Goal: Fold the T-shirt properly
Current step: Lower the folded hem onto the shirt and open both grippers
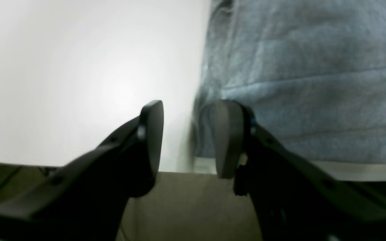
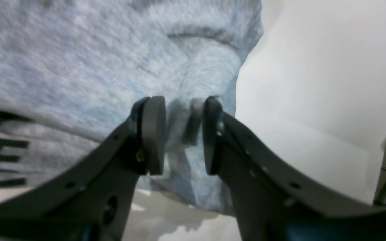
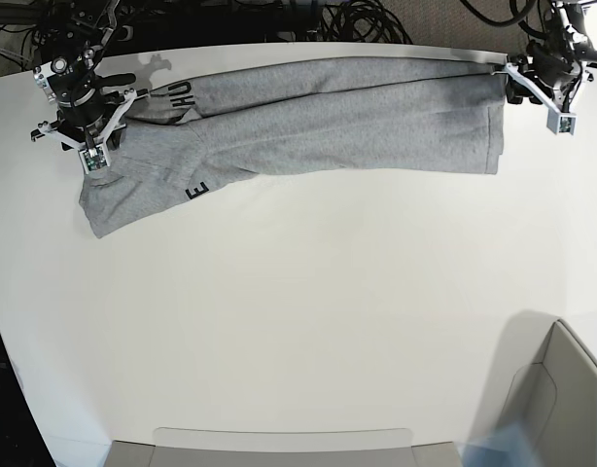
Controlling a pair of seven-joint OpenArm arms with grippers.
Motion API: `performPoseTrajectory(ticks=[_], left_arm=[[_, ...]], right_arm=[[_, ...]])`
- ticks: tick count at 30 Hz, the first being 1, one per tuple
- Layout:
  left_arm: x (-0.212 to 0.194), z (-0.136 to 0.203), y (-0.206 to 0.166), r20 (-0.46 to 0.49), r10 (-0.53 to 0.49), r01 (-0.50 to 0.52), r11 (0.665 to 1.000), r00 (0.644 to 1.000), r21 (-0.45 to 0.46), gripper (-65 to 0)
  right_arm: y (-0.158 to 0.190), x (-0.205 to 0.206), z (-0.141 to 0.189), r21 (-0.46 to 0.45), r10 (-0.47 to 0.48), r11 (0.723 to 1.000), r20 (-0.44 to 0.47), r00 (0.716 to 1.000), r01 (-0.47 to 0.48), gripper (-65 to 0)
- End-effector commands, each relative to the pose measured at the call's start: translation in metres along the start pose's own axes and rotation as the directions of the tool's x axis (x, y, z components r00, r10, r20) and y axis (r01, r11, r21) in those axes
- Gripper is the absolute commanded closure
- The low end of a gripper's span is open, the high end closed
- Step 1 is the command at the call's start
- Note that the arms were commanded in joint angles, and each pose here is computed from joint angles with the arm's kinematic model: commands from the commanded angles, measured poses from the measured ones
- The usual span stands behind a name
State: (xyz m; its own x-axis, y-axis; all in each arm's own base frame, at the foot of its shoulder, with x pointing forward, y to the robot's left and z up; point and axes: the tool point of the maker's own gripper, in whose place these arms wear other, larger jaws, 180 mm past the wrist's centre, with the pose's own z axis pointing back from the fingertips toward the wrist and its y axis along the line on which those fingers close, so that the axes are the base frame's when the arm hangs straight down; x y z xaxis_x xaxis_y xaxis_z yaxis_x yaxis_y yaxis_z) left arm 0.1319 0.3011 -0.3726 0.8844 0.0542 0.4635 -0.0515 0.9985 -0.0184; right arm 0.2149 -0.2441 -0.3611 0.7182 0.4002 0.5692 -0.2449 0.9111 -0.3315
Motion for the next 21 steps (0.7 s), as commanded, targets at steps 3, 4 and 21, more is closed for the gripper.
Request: performPoseTrajectory(ticks=[3,4,21], left_arm=[[0.031,0.016,-0.013,0.098,-0.066,0.067,0.998,0.993,-0.007,-32.2],[0.032,0.016,-0.016,0.104,-0.064,0.065,0.998,0.993,-0.015,-35.1],[0.012,-0.035,-0.007,-0.002,-0.116,0.115,0.982,0.993,-0.151,-42.1]], right_arm=[[-0.002,0.008,0.002,0.000,0.011,1.000,0.031,0.999,-0.011,-18.9],[-0.002,0.008,0.002,0.000,0.011,1.000,0.031,0.999,-0.011,-18.9],[-0.003,0.004,0.002,-0.003,0.009,1.000,0.022,1.000,-0.009,-18.9]])
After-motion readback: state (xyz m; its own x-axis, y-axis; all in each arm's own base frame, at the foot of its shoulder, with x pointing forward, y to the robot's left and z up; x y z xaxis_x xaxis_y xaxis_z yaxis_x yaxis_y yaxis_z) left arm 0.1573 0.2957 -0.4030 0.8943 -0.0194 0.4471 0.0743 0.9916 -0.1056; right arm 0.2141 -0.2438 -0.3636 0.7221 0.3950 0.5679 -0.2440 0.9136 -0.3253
